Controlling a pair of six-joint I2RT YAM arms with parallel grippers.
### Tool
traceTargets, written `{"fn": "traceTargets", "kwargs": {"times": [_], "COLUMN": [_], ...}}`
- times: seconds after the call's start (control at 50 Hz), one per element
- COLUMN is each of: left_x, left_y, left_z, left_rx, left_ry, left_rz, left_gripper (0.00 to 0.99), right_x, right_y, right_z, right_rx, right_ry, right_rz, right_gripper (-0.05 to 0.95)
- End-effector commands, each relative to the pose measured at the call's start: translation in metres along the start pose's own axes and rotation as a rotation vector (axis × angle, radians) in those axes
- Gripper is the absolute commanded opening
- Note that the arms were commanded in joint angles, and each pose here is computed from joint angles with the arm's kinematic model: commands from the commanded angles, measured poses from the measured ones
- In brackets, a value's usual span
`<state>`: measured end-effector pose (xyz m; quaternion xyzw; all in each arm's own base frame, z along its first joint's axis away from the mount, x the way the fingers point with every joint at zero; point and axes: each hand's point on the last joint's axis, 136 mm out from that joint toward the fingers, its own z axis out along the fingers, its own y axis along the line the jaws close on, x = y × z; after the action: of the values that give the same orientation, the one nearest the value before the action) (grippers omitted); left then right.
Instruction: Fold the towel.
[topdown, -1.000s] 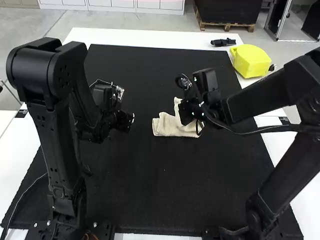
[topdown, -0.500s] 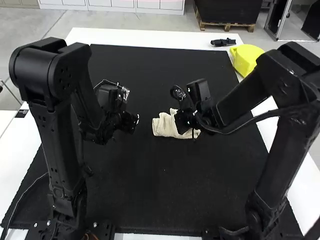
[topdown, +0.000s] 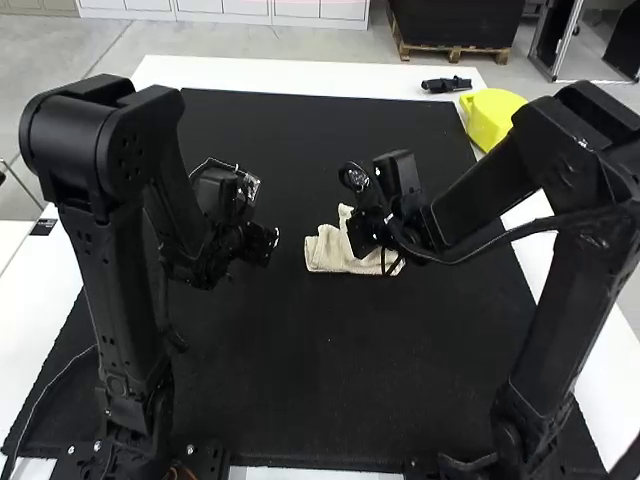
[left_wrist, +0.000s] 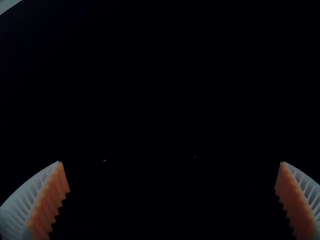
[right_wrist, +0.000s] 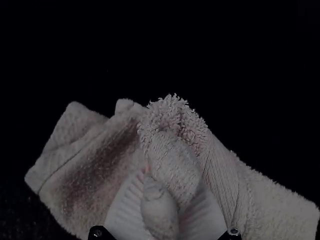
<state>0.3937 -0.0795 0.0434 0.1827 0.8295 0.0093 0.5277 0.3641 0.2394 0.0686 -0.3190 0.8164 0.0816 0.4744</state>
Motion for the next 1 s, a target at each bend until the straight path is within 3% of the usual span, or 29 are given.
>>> {"fn": "traceTargets", "kwargs": {"times": [0.0,0.4,0.64,0.68,0.76,0.8,0.9,0.98], "left_x": [-0.023,-0.017,-0.017,-0.017,-0.017,-0.018,-0.017,-0.017], "left_y": [0.003,0.002,0.004,0.003,0.002,0.002,0.002,0.002], "left_z": [-0.001,-0.003,-0.003,-0.003,-0.003,-0.003,-0.003,-0.003], "left_rx": [-0.012,-0.010,-0.014,-0.011,-0.010,-0.009,-0.009,-0.009], "left_ry": [-0.057,-0.047,-0.047,-0.048,-0.048,-0.050,-0.048,-0.048], "left_rz": [-0.008,-0.011,-0.012,-0.011,-0.010,-0.011,-0.011,-0.010], "left_gripper": [0.966,0.966,0.966,0.966,0.966,0.966,0.966,0.966], "right_x": [-0.020,0.008,-0.004,-0.006,-0.013,-0.014,-0.016,-0.016], "right_y": [0.000,0.020,0.028,0.028,0.024,0.024,0.024,0.023], "right_z": [0.002,0.019,0.021,0.022,0.022,0.021,0.021,0.020], "right_rx": [-0.003,-0.043,-0.049,-0.047,-0.027,-0.026,-0.021,-0.013], "right_ry": [-0.050,0.007,-0.041,-0.046,-0.073,-0.079,-0.093,-0.099], "right_rz": [-0.011,-0.059,-0.071,-0.071,-0.084,-0.103,-0.134,-0.158], "right_gripper": [-0.01,-0.01,0.00,0.07,0.43,0.54,0.91,0.92]}}
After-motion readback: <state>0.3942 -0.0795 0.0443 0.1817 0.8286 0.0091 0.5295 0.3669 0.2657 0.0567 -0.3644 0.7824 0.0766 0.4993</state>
